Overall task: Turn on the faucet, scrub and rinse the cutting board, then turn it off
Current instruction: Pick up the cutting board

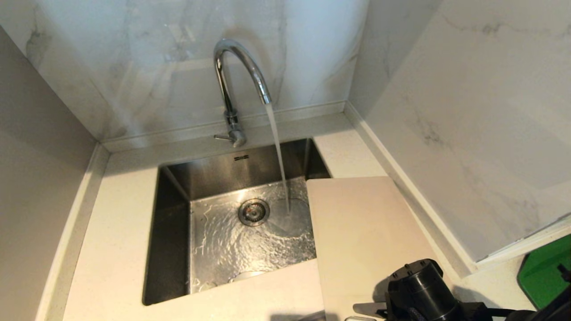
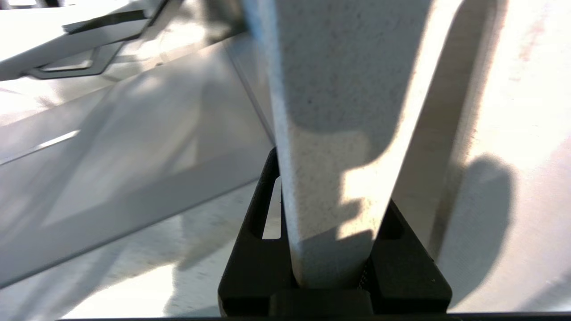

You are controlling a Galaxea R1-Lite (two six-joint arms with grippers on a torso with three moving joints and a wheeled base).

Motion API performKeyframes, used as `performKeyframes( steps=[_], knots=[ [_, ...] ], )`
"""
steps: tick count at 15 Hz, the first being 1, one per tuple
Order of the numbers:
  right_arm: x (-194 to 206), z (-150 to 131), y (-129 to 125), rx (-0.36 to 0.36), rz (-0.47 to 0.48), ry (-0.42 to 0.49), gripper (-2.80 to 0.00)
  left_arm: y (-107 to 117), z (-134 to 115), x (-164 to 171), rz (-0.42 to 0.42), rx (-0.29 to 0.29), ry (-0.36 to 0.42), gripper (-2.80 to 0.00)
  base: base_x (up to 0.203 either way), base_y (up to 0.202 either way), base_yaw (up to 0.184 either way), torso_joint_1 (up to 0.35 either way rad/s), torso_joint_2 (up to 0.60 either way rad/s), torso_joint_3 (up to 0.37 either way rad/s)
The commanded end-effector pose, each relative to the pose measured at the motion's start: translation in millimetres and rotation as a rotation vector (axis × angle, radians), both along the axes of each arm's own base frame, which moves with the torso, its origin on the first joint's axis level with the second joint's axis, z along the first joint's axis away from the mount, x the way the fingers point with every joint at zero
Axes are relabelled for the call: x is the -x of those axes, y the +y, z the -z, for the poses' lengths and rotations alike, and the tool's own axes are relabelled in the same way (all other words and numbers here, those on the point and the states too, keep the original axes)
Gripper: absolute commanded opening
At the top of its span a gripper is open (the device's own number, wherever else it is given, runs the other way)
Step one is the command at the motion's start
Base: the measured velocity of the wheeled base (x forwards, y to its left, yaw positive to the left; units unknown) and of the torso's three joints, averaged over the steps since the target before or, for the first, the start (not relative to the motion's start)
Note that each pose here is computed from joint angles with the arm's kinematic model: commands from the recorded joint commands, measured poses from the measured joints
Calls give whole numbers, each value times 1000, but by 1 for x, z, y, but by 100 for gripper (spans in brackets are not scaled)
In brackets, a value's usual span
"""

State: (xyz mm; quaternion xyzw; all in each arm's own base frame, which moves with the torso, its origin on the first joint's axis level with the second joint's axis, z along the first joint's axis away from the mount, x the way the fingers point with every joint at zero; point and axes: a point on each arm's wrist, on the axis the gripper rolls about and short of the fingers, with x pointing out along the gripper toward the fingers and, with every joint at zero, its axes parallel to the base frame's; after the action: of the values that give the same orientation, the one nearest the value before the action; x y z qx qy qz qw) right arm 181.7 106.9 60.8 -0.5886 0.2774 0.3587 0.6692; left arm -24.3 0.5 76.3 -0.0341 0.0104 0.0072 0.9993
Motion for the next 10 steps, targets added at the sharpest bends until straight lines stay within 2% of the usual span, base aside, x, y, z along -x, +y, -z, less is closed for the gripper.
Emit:
performKeyframes(
  steps=[1,10],
  knots=[
    [3,-11,-2,-15,-12,-52,-280,0,0,0,-1,2,0,-280,0,0,0,0,0,0],
    [14,-38,-10,-28,-32,-188,-280,0,0,0,0,1,0,-280,0,0,0,0,0,0]
  ],
)
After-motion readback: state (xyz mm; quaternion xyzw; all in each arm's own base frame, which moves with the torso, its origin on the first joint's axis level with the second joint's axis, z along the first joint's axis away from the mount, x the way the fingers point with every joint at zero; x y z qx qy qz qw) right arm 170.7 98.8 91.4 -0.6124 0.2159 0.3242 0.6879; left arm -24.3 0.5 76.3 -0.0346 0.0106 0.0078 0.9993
